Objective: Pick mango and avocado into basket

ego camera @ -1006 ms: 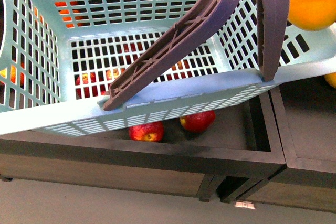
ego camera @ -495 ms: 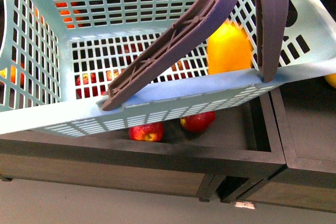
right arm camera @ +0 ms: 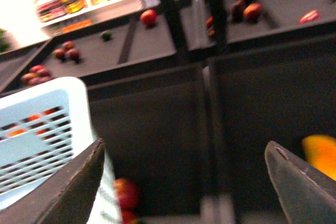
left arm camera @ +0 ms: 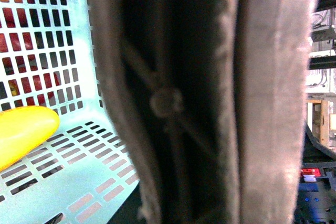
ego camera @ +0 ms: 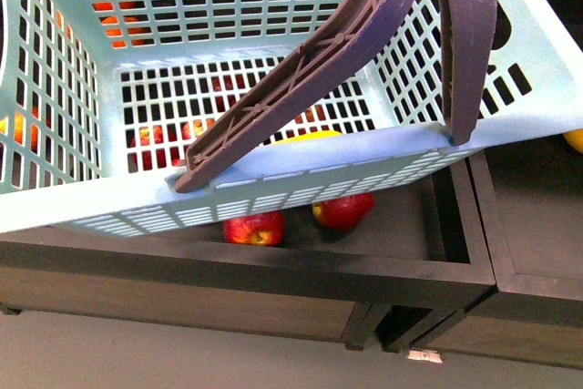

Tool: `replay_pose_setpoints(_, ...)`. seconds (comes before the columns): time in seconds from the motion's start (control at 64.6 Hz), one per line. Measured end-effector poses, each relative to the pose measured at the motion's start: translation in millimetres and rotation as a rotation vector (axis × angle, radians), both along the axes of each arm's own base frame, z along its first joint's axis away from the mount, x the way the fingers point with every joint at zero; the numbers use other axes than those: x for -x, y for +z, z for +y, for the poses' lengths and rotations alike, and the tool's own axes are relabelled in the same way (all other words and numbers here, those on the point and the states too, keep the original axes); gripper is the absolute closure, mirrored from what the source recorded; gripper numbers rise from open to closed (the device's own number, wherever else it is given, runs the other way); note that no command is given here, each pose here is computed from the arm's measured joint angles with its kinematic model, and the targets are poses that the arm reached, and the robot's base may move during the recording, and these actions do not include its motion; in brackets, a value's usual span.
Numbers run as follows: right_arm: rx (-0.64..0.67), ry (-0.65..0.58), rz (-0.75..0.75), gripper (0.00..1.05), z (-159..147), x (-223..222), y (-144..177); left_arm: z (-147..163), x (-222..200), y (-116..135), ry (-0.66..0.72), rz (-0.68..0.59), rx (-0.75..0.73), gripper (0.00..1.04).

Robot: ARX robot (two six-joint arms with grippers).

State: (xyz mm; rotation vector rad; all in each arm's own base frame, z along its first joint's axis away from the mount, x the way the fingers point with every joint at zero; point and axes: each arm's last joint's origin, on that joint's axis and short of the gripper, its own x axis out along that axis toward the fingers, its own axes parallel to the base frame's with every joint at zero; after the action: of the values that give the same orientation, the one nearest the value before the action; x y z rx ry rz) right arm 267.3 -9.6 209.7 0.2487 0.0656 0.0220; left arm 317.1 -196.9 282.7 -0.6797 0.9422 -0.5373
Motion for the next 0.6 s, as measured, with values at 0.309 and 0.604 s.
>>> replay_pose_setpoints(0.309,0.228,-0.022,-0.057,0.79,8,62,-24,0,0,0,0.004,0.002,0.001,0.91)
replay_pose_setpoints(0.604,0.243,-0.024,-0.052,1.03,9,91,-33,0,0,0,0.002,-0.001,-0.001,0.91)
